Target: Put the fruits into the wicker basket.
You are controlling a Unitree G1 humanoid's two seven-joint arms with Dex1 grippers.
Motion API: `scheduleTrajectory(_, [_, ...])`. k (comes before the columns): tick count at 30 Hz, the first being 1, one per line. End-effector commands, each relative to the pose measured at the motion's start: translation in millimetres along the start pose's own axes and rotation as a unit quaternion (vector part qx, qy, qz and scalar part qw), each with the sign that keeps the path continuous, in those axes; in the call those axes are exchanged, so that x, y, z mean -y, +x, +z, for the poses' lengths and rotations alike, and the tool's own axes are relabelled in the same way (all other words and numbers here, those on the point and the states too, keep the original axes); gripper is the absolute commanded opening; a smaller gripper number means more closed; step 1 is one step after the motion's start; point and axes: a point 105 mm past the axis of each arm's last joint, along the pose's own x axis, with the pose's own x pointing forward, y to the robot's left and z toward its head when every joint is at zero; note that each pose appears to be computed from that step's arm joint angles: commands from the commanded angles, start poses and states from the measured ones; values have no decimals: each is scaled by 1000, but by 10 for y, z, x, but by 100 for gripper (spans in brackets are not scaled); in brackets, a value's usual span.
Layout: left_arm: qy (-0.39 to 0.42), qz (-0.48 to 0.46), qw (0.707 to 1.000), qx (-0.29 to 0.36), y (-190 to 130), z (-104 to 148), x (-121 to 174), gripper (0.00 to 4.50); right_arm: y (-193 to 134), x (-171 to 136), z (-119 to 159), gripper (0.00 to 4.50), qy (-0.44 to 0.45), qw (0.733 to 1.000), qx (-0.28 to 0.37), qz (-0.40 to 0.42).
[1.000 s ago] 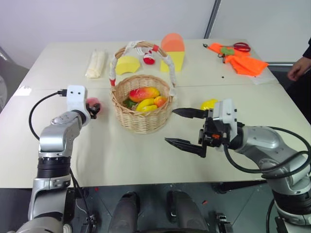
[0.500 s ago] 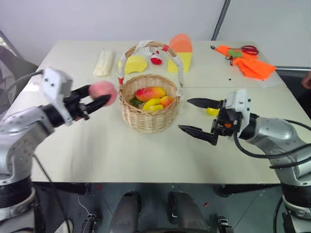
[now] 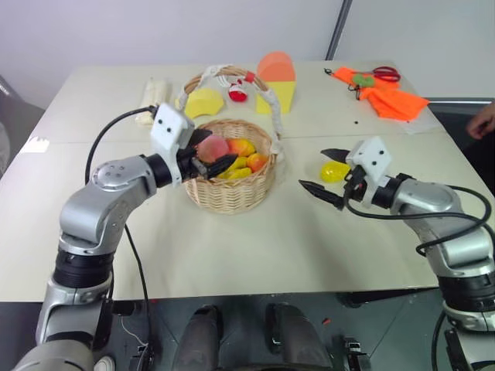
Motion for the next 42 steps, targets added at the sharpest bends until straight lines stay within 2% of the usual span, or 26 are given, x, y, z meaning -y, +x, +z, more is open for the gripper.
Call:
scheduleTrajectory(1, [22, -28, 999, 24, -154, 140, 58, 447, 3, 187, -98, 450, -129, 990, -53, -20])
scheduleTrajectory(5, [20, -46, 998, 22, -259, 125, 124, 447, 15, 311, -300, 450, -247, 963, -110, -5])
scheduleTrajectory(17, [-16, -109, 993, 30, -371, 123, 463, 447, 242, 488, -529, 450, -378, 915, -139, 9])
scheduleTrajectory(20, [-18, -103, 994, 33, -384, 136, 443, 450, 243, 529, -583, 363, -383, 912, -148, 6])
scheduleTrajectory(23, [-20, -100, 994, 33, -406, 133, 422, 450, 249, 565, -530, 216, -388, 911, -136, -13])
scheduleTrajectory(24, [-21, -99, 994, 33, -413, 129, 415, 450, 246, 575, -509, 188, -392, 910, -132, -18])
scheduleTrajectory(26, [-22, -92, 995, 31, -435, 120, 380, 450, 226, 584, -455, 182, -398, 909, -125, -24])
scheduleTrajectory(28, [-22, -77, 996, 29, -477, 106, 313, 450, 186, 576, -354, 182, -401, 909, -108, -30])
scheduleTrajectory(31, [-30, -41, 998, 28, -608, 59, 145, 450, 34, 434, -29, 182, -376, 925, -46, -12])
scheduleTrajectory(35, [-31, -15, 999, 35, -795, -35, 15, 450, -131, -30, 630, 182, -233, 966, 95, 60])
scheduleTrajectory(37, [-27, -14, 999, 45, -837, -42, -1, 450, -166, -206, 779, 182, -191, 970, 118, 96])
scheduleTrajectory(40, [-27, 0, 998, 58, -912, -101, -73, 450, 54, -699, 1175, 182, -126, 959, 204, 152])
scheduleTrajectory(42, [-27, 5, 998, 63, -943, -129, -99, 450, 262, -872, 1332, 182, -99, 958, 225, 150])
